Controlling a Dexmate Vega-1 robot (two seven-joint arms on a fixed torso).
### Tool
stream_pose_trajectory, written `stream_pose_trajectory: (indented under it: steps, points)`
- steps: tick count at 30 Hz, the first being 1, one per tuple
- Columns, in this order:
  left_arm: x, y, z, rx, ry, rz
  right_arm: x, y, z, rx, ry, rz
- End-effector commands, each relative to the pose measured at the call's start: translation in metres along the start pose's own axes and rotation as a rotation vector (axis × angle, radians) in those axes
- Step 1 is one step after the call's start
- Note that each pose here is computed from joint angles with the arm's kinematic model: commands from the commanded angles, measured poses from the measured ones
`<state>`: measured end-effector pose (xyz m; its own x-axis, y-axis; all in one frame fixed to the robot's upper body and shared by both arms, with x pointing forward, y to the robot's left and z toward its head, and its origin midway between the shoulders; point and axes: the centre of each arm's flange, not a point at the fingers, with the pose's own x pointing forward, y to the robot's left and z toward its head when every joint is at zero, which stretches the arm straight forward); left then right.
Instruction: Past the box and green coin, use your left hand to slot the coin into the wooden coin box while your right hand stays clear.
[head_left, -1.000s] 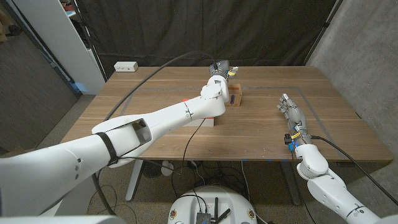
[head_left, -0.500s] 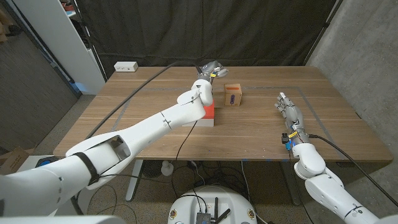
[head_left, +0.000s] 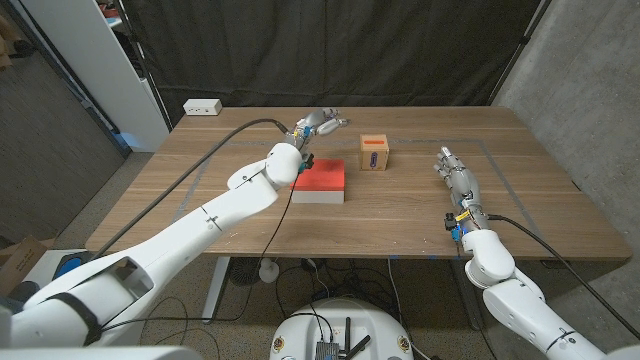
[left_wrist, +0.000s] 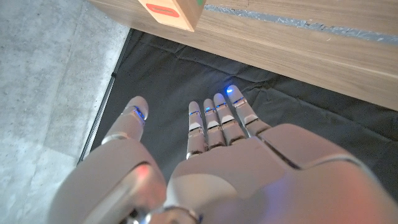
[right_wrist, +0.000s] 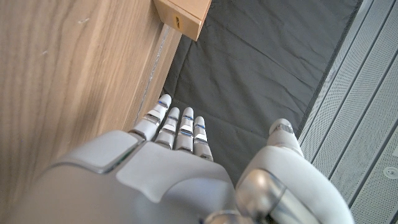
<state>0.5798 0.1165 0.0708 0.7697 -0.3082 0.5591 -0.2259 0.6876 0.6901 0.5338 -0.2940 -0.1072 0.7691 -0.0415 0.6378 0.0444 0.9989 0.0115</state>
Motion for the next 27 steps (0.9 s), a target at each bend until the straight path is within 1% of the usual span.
stream_pose_trajectory:
  steps: [1, 3, 6, 8, 12, 15, 20, 22, 24, 27]
  points:
    - [-0.074, 0.035, -0.062, -0.198, -0.043, 0.048, 0.0, 0.02, 0.0, 0.058, -0.01, 0.049]
    - [-0.084, 0.038, -0.072, -0.237, -0.049, 0.049, 0.0, 0.022, 0.001, 0.067, -0.012, 0.051]
    - [-0.096, 0.04, -0.082, -0.293, -0.072, 0.057, 0.0, 0.023, 0.003, 0.078, -0.021, 0.056]
    - [-0.103, 0.04, -0.088, -0.328, -0.087, 0.069, 0.001, 0.024, 0.004, 0.086, -0.022, 0.063]
    - [-0.115, 0.038, -0.101, -0.371, -0.097, 0.082, 0.004, 0.027, 0.004, 0.104, -0.018, 0.087]
    - [-0.122, 0.034, -0.113, -0.442, -0.098, 0.092, 0.007, 0.03, 0.003, 0.108, -0.018, 0.112]
    - [-0.13, 0.028, -0.133, -0.607, -0.089, 0.102, 0.01, 0.031, 0.001, 0.132, -0.016, 0.149]
    - [-0.132, 0.024, -0.137, -0.637, -0.078, 0.106, 0.011, 0.03, 0.001, 0.139, -0.017, 0.154]
    - [-0.135, 0.022, -0.139, -0.632, -0.062, 0.113, 0.012, 0.029, 0.0, 0.139, -0.025, 0.159]
    - [-0.141, 0.014, -0.143, -0.672, -0.046, 0.134, 0.013, 0.028, 0.001, 0.139, -0.031, 0.16]
